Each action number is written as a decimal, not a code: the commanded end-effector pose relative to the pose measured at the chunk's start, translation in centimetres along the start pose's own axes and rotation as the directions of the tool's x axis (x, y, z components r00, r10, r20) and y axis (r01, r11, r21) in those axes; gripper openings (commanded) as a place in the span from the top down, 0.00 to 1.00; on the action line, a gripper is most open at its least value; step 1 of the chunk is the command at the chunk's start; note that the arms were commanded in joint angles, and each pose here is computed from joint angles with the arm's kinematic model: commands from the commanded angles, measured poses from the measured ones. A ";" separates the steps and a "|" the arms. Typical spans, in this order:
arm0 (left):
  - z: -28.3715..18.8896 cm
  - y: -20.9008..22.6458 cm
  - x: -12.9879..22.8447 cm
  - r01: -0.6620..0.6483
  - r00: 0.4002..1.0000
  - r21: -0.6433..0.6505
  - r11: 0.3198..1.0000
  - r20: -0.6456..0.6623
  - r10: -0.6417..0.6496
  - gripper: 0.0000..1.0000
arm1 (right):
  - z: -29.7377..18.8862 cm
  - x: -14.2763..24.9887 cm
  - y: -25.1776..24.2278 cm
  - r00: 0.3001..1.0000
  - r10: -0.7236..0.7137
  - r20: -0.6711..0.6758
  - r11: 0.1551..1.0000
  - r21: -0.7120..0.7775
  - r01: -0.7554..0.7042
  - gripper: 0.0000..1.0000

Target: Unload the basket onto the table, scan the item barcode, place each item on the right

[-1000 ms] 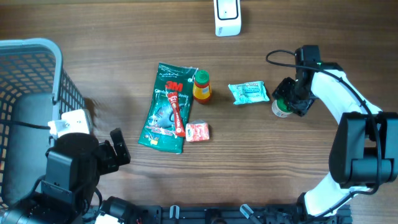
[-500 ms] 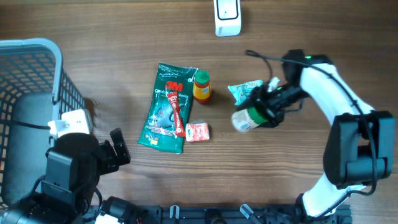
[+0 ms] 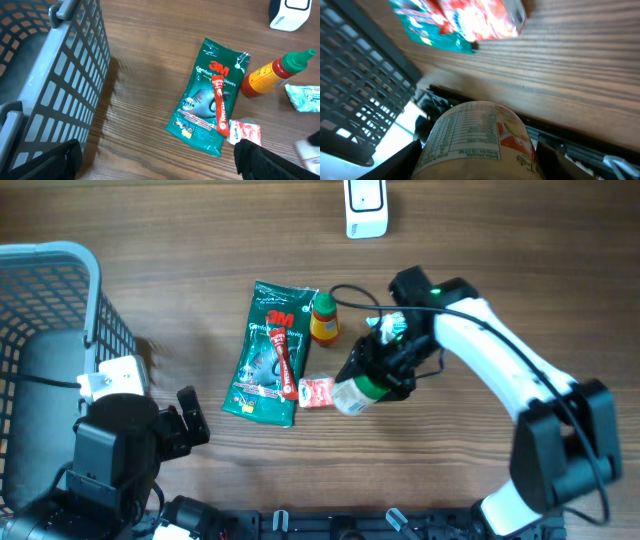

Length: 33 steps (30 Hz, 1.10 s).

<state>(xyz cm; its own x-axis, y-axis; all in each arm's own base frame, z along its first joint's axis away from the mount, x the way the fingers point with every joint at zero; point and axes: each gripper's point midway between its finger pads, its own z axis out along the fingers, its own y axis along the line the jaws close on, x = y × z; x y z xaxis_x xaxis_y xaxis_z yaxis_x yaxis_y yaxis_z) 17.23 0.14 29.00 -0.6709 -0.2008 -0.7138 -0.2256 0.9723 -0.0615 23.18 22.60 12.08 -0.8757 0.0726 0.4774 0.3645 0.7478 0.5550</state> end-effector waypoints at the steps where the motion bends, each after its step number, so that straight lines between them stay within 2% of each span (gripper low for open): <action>1: -0.2 0.1 -0.1 -0.006 1.000 -0.003 1.000 0.012 0.006 0.00 | -6.0 -0.3 0.9 0.963 -0.113 0.245 0.993 -0.014 0.120 0.61; 2: -0.2 0.1 -0.1 -0.006 1.000 -0.003 1.000 0.012 0.006 0.00 | -7.8 -0.9 0.7 0.931 -0.136 0.340 0.990 0.011 0.140 0.60; 3: -0.2 0.1 -0.1 -0.006 1.000 -0.003 1.000 0.012 0.006 0.00 | -10.5 -2.3 0.5 0.858 -0.167 0.485 0.986 0.064 0.156 0.60; 5: -0.2 0.1 -0.1 -0.006 1.000 -0.003 1.000 0.012 0.006 0.00 | -15.3 -5.5 0.4 0.664 -0.207 0.718 0.978 0.166 0.125 0.60; 6: -0.2 0.1 -0.1 -0.006 1.000 -0.003 1.000 0.012 0.006 0.00 | -16.9 -6.8 1.1 0.579 -0.274 0.768 0.962 0.224 0.157 0.60; 7: -0.2 0.1 -0.1 -0.006 1.000 -0.003 1.000 0.012 0.006 0.00 | -17.6 -7.5 1.7 0.529 -0.325 0.784 0.946 0.262 0.193 0.59; 8: -0.2 0.1 -0.1 -0.006 1.000 -0.003 1.000 0.012 0.006 0.00 | -19.2 -9.0 3.2 0.421 -0.400 0.814 0.914 0.323 0.246 0.58; 10: -0.2 0.1 -0.1 -0.006 1.000 -0.003 1.000 0.012 0.006 0.00 | -22.0 -11.8 4.3 0.268 -0.411 0.871 0.907 0.364 0.210 0.61; 12: -0.2 0.1 -0.1 -0.006 1.000 -0.003 1.000 0.012 0.006 0.00 | -23.0 -14.0 5.6 0.179 -0.438 0.881 0.890 0.395 0.228 0.61; 16: -0.2 0.1 -0.1 -0.006 1.000 -0.003 1.000 0.012 0.006 0.00 | -22.2 -21.3 8.1 -0.004 -0.558 0.830 0.791 0.533 0.301 0.56; 19: -0.2 0.1 -0.1 -0.006 1.000 -0.003 1.000 0.012 0.006 0.00 | -21.7 -25.6 9.5 -0.140 -0.516 0.845 0.778 0.531 0.335 0.55; 21: -0.2 0.1 -0.1 -0.006 1.000 -0.003 1.000 0.012 0.006 0.00 | -21.4 -28.1 10.7 -0.279 -0.458 0.844 0.759 0.534 0.373 0.51; 24: -0.2 0.1 -0.1 -0.006 1.000 -0.003 1.000 0.012 0.006 0.00 | -20.9 -30.3 11.4 -0.367 -0.408 0.836 0.743 0.538 0.398 0.50; 30: -0.2 0.1 -0.1 -0.006 1.000 -0.003 1.000 0.012 0.006 0.00 | -19.8 -34.7 15.9 -0.401 -0.399 0.825 0.692 0.558 0.458 0.50; 33: -0.2 0.1 -0.1 -0.006 1.000 -0.003 1.000 0.012 0.006 0.00 | -19.5 -35.4 15.5 -0.398 -0.416 0.818 0.693 0.569 0.444 0.50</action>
<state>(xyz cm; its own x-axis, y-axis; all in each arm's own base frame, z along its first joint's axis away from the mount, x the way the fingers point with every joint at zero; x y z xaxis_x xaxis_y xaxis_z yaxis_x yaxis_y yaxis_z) 17.25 0.14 29.02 -0.6700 -0.2011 -0.7146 -0.2257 0.9722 -0.0619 65.50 18.23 16.66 -0.0904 0.2183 -0.9717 -0.2951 0.9260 0.2355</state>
